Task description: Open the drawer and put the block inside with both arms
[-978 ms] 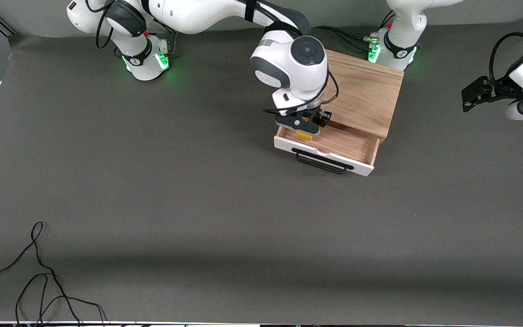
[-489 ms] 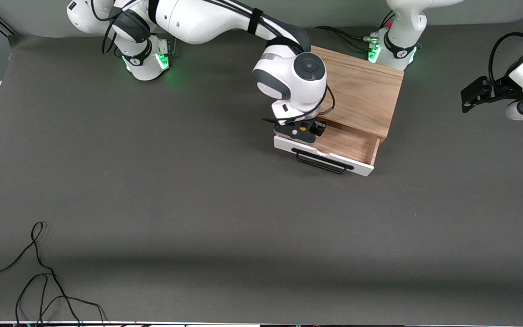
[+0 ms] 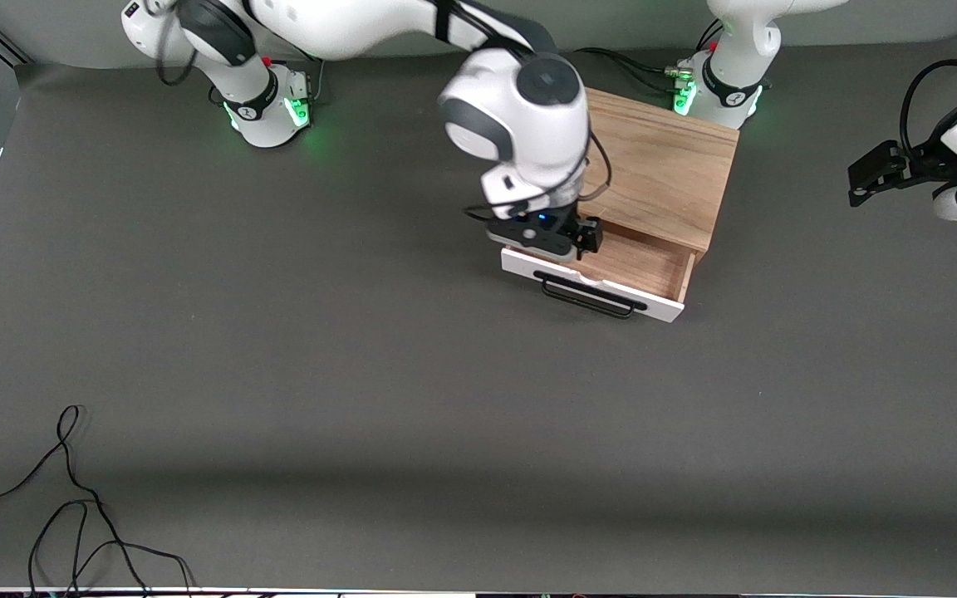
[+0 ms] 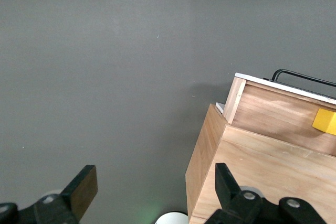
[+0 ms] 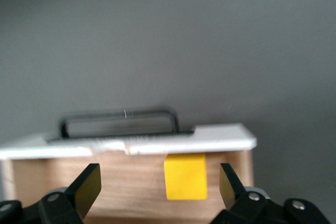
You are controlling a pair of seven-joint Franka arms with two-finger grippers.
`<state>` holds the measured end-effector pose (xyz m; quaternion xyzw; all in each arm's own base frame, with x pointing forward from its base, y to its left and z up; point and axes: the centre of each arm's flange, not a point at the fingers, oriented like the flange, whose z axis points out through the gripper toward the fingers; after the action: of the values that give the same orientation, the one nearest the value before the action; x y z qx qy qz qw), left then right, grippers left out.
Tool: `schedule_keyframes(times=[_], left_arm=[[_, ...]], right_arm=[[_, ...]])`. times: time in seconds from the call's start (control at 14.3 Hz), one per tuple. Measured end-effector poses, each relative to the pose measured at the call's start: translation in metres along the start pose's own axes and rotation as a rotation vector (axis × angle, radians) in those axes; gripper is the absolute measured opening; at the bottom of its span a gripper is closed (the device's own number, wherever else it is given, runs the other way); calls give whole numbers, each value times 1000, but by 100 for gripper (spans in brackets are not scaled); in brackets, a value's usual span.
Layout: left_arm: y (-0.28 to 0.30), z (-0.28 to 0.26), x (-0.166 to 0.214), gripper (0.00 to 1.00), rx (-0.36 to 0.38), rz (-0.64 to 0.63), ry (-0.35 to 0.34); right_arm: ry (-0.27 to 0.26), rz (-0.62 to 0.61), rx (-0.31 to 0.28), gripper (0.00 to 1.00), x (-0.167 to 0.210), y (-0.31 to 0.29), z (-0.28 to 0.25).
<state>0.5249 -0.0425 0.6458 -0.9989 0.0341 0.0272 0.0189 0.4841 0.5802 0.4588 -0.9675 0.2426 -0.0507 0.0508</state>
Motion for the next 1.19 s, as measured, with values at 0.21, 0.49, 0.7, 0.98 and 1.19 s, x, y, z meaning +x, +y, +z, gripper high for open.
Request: schedule_keyframes(times=[0.21, 0.49, 0.7, 0.98, 1.19], left_arm=[[0, 0, 0, 100, -1, 0, 0], [0, 0, 0, 100, -2, 0, 1], [0, 0, 0, 100, -2, 0, 4], [0, 0, 0, 100, -2, -1, 5], [0, 0, 0, 100, -2, 0, 5]], right_arm=[[54, -13, -2, 100, 102, 60, -90], [10, -80, -8, 100, 232, 176, -146], [-3, -173, -53, 100, 298, 259, -154], [-46, -277, -65, 100, 350, 362, -155], [-56, -317, -71, 100, 354, 393, -159]])
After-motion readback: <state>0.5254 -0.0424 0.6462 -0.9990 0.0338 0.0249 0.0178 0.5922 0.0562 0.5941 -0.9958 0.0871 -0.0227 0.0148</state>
